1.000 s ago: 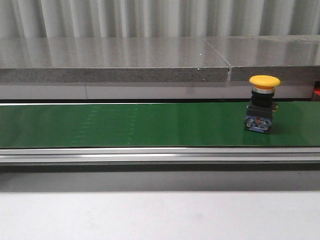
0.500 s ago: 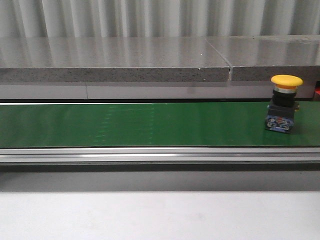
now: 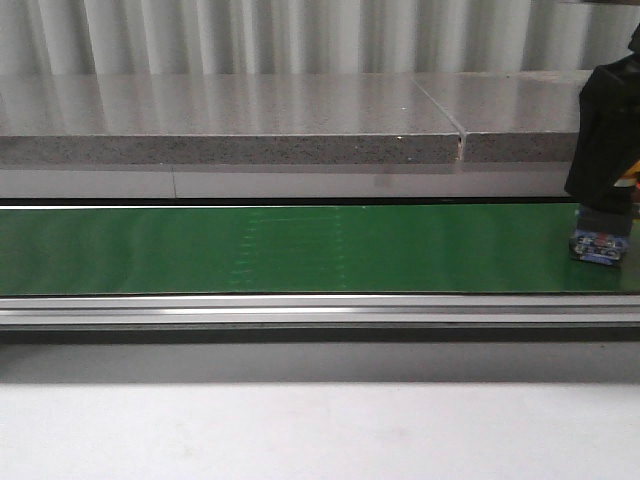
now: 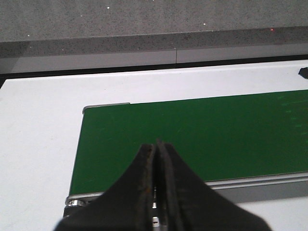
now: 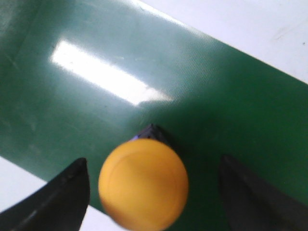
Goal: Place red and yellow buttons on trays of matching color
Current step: 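Move the right gripper to the belt's end and grasp the yellow button, then carry the yellow button over the yellow tray and release it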
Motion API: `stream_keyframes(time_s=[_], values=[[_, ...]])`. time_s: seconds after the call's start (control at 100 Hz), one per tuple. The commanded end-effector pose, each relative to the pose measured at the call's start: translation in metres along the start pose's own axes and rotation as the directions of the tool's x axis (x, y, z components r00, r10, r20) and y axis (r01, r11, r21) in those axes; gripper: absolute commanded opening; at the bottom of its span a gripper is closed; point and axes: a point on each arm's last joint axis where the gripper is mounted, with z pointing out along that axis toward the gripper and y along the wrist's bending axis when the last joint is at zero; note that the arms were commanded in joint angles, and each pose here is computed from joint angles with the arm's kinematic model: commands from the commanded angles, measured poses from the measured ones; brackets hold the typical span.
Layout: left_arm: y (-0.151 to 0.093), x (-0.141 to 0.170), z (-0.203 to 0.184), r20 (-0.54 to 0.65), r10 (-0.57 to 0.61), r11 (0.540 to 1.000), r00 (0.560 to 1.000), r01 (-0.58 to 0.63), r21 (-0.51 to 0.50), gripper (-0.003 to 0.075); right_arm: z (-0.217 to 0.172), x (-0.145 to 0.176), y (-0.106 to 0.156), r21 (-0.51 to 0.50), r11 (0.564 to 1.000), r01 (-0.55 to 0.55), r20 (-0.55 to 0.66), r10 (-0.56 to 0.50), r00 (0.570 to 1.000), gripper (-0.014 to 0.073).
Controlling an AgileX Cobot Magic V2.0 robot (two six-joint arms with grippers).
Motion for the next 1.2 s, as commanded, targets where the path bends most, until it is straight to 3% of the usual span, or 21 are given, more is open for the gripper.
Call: stream_keyframes(time_s=[0.0,0.08,0.21,0.28,0.5,0.72,0.86,1.01,1.12,1.19], values=[[-0.001,-0.015,-0.004,0.097,-0.006,1.0,0.995,0.005,0.002,-0.002,-0.01,-0.013,-0.001,0.025,1.0,0.005,0.101,-0.007,0.995,0.0538],[-0.001,-0.015,-0.004,0.097,-0.006,1.0,0.995,0.005,0.002,-0.002,-0.007,-0.012,-0.002,0.023,1.0,0.004,0.093,-0.006,0.996,0.0459],[-0.001,-0.015,-0.004,0.097,-0.006,1.0,0.995,0.005,0.002,-0.002,-0.006,-0.011,-0.001,0.012,1.0,-0.004,0.072,0.003,0.997,0.0183],[-0.001,-0.015,-0.004,0.097,-0.006,1.0,0.995,0.005,0.002,-0.002,-0.007,-0.01,0.0,0.008,1.0,-0.011,0.065,0.011,0.998,0.0092],[-0.001,-0.015,-0.004,0.097,-0.006,1.0,0.995,0.005,0.002,-0.002,-0.027,-0.007,-0.003,0.02,0.998,-0.067,0.095,0.065,0.993,0.0078],[-0.001,-0.015,-0.004,0.097,-0.006,1.0,0.995,0.005,0.002,-0.002,-0.077,0.013,-0.037,0.134,0.959,-0.251,0.182,0.225,0.957,0.0078],[-0.001,-0.015,-0.004,0.097,-0.006,1.0,0.995,0.005,0.002,-0.002,-0.112,0.038,-0.069,0.252,0.879,-0.405,0.252,0.345,0.904,0.0078],[-0.001,-0.015,-0.004,0.097,-0.006,1.0,0.995,0.005,0.002,-0.002,-0.137,0.068,-0.106,0.32,0.724,-0.611,0.342,0.513,0.787,0.0078],[-0.001,-0.015,-0.004,0.097,-0.006,1.0,0.995,0.005,0.002,-0.002,-0.148,0.087,-0.125,0.341,0.617,-0.71,0.395,0.591,0.703,0.0078],[-0.001,-0.015,-0.004,0.097,-0.006,1.0,0.995,0.005,0.002,-0.002,-0.153,0.095,-0.133,0.346,0.571,-0.745,0.428,0.611,0.666,0.0078]])
